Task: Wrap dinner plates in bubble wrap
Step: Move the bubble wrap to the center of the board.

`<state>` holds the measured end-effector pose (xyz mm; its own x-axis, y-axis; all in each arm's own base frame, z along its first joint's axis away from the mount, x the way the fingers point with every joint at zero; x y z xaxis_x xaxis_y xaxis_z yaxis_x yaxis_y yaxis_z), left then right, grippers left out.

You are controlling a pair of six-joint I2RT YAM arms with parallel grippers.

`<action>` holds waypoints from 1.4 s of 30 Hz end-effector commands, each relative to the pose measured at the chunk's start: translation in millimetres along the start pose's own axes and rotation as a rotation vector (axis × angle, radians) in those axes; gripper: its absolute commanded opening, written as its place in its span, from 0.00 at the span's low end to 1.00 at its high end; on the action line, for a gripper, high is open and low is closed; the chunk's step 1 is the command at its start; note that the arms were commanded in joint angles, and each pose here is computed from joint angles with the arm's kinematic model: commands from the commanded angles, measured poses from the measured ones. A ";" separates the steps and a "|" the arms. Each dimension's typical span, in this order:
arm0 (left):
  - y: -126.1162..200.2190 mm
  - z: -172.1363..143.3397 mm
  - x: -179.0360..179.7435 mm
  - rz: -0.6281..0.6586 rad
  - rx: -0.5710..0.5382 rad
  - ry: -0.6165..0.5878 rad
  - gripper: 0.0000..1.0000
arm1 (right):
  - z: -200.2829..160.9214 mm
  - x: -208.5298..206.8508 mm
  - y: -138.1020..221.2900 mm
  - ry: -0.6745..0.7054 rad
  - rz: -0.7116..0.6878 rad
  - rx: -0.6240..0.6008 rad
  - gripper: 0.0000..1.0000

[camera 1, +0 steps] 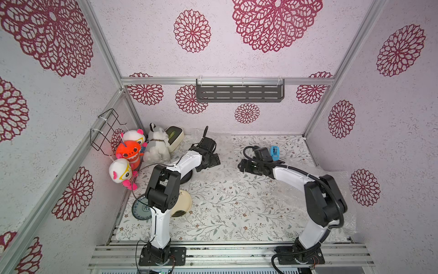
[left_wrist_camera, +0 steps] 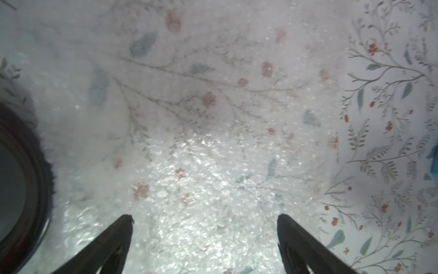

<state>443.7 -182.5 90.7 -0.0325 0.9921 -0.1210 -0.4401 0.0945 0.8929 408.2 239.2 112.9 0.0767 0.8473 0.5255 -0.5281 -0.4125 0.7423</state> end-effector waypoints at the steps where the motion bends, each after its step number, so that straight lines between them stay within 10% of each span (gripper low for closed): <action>1: 49.9 21.0 16.2 0.013 -0.129 0.036 0.98 | -2.6 -3.5 -25.7 0.074 -0.181 -0.039 0.89; 5: 64.9 3.5 46.5 0.047 -0.114 0.089 0.98 | -17.2 -0.2 -59.2 0.179 -0.304 0.000 0.84; 10: 75.3 -20.7 73.5 0.077 -0.124 0.158 0.98 | -35.0 -0.7 -67.1 0.270 -0.360 0.022 0.49; 19: 101.5 -12.4 60.0 -0.027 -0.176 0.084 0.98 | -49.4 -18.5 9.8 0.711 -0.225 0.164 0.06; 29: 97.6 28.7 -4.2 -0.216 -0.229 -0.140 0.98 | 9.1 -57.2 67.1 1.104 -0.075 0.122 0.19; 33: 77.2 44.9 -23.9 -0.232 -0.205 -0.181 0.98 | 59.9 -61.5 44.4 1.185 -0.239 0.041 0.53; 34: 72.1 49.5 -29.7 -0.251 -0.199 -0.189 0.98 | 77.4 -53.7 45.6 1.142 -0.258 -0.039 0.61; 35: 65.8 53.0 -34.8 -0.264 -0.193 -0.198 0.98 | 88.8 -44.3 50.7 1.081 -0.246 -0.095 0.96; 42: -9.3 79.6 -28.9 -0.155 -0.105 -0.231 0.98 | 77.7 -27.4 74.8 0.156 -0.007 -0.266 0.99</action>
<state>508.0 -219.6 142.5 0.2572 0.9440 -0.2068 -0.5488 0.3188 0.7728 441.2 153.5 161.2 -0.3171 0.9475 0.0410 -0.6781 -0.2567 0.6887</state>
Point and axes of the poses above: each gripper's point midway between its finger pads, its own y axis back along the fingers, its own x axis along the line the jaws close on, z = x × y, the point moved 2 cm from there along y, back along the fingers, and after that the axes turned 14 degrees about -y, right-handed, at the moved point
